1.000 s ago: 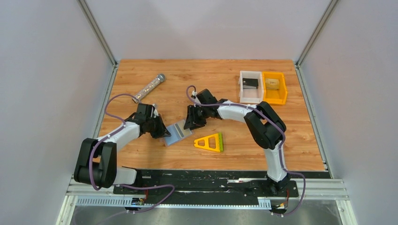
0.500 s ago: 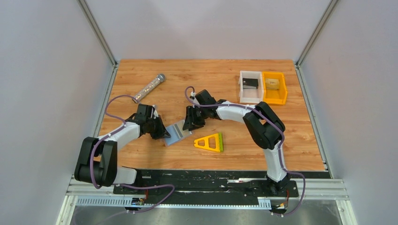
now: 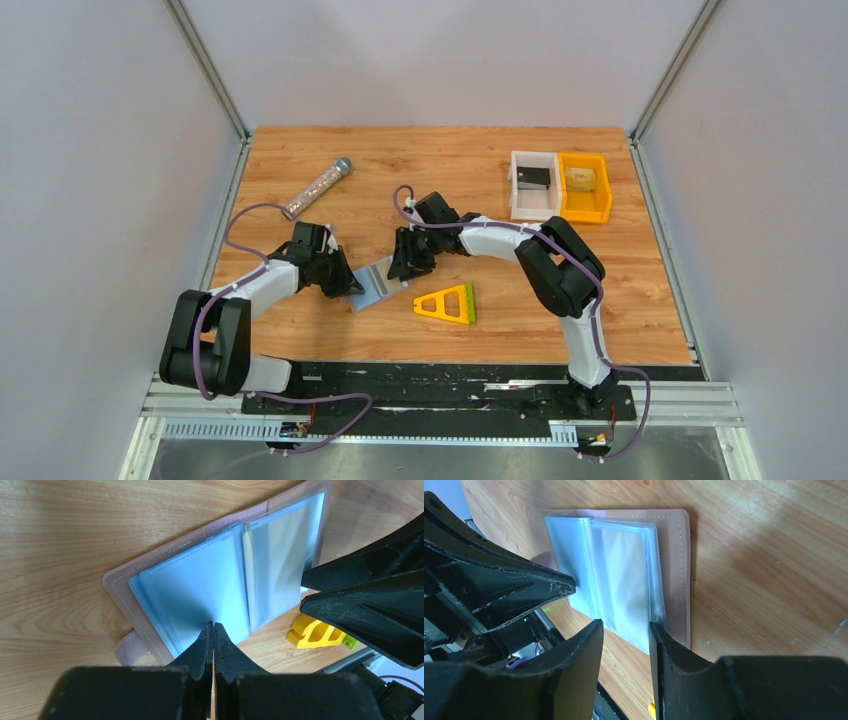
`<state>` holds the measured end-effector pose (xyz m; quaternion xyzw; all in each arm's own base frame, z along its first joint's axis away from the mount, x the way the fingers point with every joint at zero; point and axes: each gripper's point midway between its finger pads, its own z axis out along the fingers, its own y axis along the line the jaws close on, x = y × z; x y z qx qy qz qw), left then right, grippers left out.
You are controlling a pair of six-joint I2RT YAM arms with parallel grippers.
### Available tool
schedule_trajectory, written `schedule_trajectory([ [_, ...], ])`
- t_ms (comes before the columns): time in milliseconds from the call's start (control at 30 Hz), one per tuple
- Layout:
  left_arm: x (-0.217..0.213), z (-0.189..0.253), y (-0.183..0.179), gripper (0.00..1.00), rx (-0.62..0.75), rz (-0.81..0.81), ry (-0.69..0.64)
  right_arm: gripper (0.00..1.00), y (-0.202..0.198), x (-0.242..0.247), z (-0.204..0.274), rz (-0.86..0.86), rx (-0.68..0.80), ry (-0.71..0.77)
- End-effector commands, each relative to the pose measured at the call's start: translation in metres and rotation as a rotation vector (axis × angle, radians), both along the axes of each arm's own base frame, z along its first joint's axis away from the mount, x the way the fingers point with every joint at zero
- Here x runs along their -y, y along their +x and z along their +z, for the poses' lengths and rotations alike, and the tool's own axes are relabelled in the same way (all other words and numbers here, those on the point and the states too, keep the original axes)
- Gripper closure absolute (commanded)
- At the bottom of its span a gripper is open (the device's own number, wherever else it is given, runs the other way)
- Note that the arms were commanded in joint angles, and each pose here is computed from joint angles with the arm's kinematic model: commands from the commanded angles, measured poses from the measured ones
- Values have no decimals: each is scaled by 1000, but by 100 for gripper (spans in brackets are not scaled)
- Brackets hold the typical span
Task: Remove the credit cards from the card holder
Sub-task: Remove the credit card from the card holder.
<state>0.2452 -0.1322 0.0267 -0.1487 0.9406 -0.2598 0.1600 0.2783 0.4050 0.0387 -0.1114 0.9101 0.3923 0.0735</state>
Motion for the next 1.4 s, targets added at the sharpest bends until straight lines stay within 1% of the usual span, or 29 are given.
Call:
schedule_trajectory([
  [0, 1, 0, 5, 100, 24, -6, -9, 60, 3, -21, 24, 26, 15, 104],
  [167, 1, 0, 5, 100, 26, -6, -10, 60, -1, -26, 34, 35, 2, 148],
  [567, 2, 1, 4, 100, 25, -10, -20, 60, -6, -33, 47, 50, -14, 202],
  [1367, 1, 10, 6, 100, 32, 17, -24, 61, -11, -51, 70, 86, -6, 261],
])
